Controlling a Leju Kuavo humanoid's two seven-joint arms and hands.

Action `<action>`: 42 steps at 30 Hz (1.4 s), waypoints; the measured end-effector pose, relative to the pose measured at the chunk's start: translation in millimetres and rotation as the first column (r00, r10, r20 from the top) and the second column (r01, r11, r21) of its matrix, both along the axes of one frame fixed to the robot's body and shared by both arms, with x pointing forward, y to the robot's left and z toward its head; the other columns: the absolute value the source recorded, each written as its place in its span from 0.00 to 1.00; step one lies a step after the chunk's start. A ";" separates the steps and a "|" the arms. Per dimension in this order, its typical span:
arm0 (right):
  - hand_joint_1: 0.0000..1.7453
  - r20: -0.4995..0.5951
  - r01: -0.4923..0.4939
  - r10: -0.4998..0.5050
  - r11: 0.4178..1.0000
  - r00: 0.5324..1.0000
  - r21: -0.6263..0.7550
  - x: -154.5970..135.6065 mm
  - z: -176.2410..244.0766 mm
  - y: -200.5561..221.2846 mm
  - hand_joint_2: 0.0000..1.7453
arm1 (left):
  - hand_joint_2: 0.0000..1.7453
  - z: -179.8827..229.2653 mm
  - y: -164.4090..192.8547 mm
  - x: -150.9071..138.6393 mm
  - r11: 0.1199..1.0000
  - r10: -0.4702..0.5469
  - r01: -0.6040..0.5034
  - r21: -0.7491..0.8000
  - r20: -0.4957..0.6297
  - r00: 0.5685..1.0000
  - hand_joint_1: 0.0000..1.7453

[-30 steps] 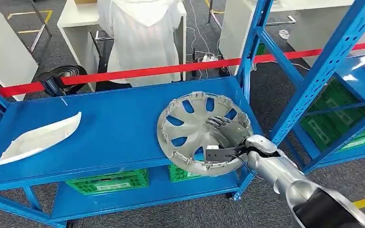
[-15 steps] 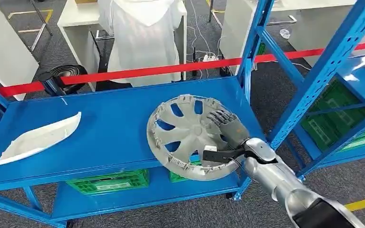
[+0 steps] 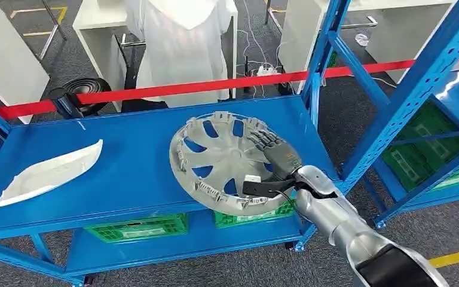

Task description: Take the parts from the cabinet and place them on the table.

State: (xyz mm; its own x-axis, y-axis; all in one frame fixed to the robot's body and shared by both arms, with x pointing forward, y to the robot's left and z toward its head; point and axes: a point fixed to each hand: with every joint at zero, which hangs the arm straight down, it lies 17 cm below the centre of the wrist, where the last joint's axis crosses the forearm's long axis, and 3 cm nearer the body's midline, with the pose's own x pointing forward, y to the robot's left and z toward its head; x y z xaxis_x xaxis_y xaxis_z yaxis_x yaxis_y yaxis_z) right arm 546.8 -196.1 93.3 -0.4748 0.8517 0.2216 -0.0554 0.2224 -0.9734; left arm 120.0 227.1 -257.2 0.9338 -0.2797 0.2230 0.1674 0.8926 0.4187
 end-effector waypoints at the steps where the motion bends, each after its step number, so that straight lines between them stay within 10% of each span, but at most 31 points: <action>1: 0.00 -0.001 0.000 0.000 1.000 1.000 0.000 0.3 0.0 0.3 0.00 | 0.00 0.0 0.3 -0.3 1.000 0.000 0.000 0.002 0.001 1.000 0.00; 17: 0.00 -0.020 0.097 -0.099 0.992 0.995 -0.082 4.0 -16.7 -32.1 0.00 | 0.00 0.5 3.5 1.6 0.999 -0.049 0.049 0.024 -0.002 0.999 0.00; 26: 0.00 0.130 0.305 -0.278 0.902 0.952 -0.305 12.4 -15.3 -94.1 0.00 | 0.00 -0.9 6.6 -2.7 0.997 -0.068 0.068 0.032 -0.015 0.998 0.00; 42: 0.00 0.283 0.380 -0.269 0.783 0.920 -0.492 11.6 -6.5 -114.4 0.00 | 0.00 -4.3 7.2 -11.6 0.996 -0.088 0.088 0.015 -0.029 0.996 0.00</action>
State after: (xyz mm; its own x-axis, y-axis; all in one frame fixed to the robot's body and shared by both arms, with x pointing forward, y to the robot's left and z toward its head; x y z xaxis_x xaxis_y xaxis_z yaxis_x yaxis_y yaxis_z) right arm 558.4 -310.5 86.8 -0.1327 0.9192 -0.3707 0.1205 -0.3563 -0.9266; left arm 108.4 234.3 -261.4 0.9113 -0.3644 0.1917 0.2568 0.8670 0.4271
